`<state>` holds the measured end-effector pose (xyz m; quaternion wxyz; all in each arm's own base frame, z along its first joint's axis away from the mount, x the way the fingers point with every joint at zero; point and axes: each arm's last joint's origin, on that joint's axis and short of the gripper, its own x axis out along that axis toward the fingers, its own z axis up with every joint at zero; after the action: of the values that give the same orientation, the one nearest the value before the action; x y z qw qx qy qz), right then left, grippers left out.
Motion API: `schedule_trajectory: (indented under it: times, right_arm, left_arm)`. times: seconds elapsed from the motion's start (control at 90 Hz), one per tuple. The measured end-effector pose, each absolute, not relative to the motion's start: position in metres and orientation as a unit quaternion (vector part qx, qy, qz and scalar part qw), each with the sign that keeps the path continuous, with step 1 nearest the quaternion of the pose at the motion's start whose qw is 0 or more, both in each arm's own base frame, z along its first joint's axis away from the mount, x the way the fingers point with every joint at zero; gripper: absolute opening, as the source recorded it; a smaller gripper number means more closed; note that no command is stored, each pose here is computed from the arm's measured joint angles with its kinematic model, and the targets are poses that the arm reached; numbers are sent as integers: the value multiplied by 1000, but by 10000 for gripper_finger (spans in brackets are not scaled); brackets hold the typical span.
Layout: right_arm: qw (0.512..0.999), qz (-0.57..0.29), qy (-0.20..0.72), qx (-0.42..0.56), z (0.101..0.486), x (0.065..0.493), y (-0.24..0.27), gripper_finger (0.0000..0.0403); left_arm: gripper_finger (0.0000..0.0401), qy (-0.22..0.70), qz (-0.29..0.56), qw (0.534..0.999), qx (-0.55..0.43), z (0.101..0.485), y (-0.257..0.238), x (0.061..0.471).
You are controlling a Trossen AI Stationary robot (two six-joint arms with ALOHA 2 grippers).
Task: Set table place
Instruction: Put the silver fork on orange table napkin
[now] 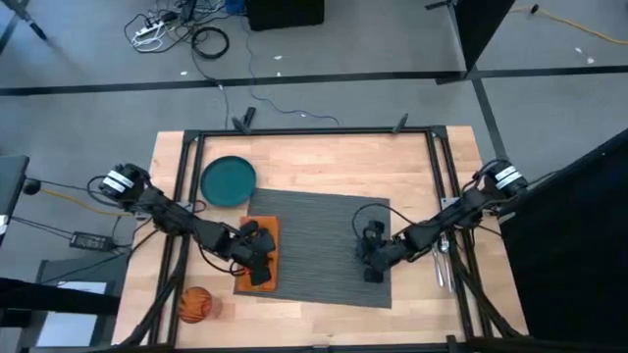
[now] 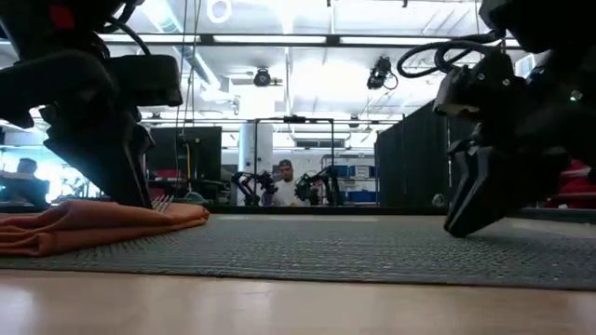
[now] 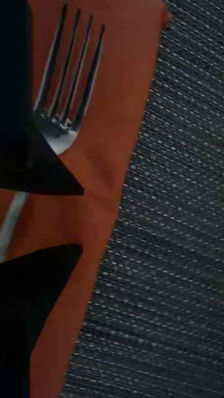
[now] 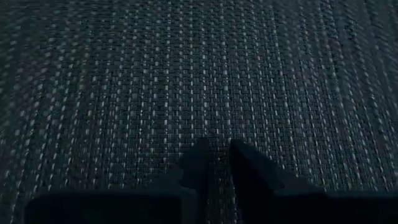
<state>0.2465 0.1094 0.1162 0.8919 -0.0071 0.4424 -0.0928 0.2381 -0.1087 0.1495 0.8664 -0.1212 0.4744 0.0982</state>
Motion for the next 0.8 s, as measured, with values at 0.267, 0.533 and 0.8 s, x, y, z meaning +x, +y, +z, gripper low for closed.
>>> schedule_trajectory:
  times: [0.267,0.533,0.8]
  right_arm:
    - [881,-117,456,-47,119,246,93,31]
    - [908,-98,407,-14,156,240,89,31]
    - [921,-36,388,5,170,233,102,31]
  left_arm:
    - [121,444,83,884,-121,171,-115,253]
    - [121,402,95,903,-115,186,-118,263]
    - [121,414,107,896,-117,182,-117,261]
